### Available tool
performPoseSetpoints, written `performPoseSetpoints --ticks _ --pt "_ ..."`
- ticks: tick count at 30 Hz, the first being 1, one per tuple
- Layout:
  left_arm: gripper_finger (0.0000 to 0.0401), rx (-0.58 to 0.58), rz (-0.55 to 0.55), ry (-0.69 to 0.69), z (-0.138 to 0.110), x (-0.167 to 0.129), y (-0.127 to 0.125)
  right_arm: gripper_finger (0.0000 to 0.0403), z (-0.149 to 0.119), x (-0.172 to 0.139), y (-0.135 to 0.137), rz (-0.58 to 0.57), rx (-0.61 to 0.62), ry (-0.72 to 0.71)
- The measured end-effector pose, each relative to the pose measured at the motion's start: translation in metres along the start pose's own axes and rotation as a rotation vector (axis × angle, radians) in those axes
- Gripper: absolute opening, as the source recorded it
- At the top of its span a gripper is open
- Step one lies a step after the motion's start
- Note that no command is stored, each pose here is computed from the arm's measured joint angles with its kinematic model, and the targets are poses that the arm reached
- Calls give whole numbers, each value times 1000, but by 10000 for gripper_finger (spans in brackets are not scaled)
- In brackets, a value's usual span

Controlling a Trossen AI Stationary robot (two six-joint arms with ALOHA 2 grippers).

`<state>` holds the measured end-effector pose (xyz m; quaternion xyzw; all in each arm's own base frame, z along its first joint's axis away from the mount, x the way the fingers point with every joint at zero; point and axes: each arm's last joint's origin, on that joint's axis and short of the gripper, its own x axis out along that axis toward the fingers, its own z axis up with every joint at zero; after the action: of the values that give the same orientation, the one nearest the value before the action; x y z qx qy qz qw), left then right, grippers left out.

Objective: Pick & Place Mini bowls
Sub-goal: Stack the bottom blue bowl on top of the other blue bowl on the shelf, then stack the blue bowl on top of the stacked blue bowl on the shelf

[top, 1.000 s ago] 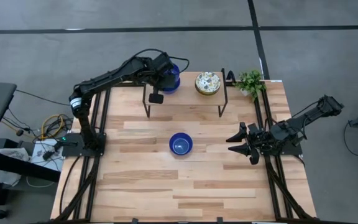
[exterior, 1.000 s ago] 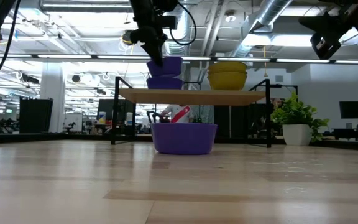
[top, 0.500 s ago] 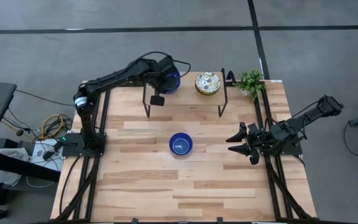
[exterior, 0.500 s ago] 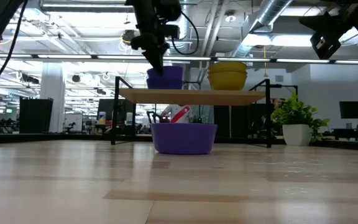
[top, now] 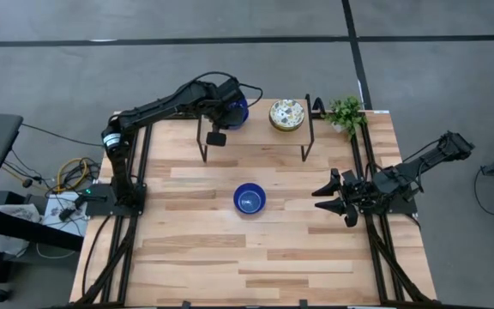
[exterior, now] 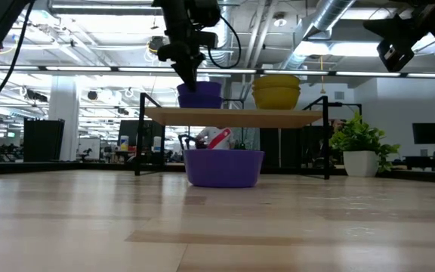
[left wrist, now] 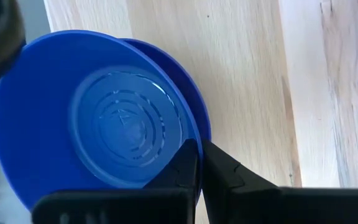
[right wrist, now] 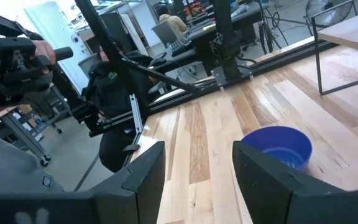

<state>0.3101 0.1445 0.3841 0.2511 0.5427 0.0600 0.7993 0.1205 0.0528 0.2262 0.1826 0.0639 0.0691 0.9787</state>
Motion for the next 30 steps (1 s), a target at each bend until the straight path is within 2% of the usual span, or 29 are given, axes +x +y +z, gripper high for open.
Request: performPoseSetpoints --ticks 12,23,30 --pt "26 3 -1 -3 1 0 -1 176 0 0 0 0 0 0" --pt "97 7 11 -13 3 -3 -3 176 0 0 0 0 0 0" --pt "129 18 62 -57 5 -31 -12 178 0 0 0 0 0 0"
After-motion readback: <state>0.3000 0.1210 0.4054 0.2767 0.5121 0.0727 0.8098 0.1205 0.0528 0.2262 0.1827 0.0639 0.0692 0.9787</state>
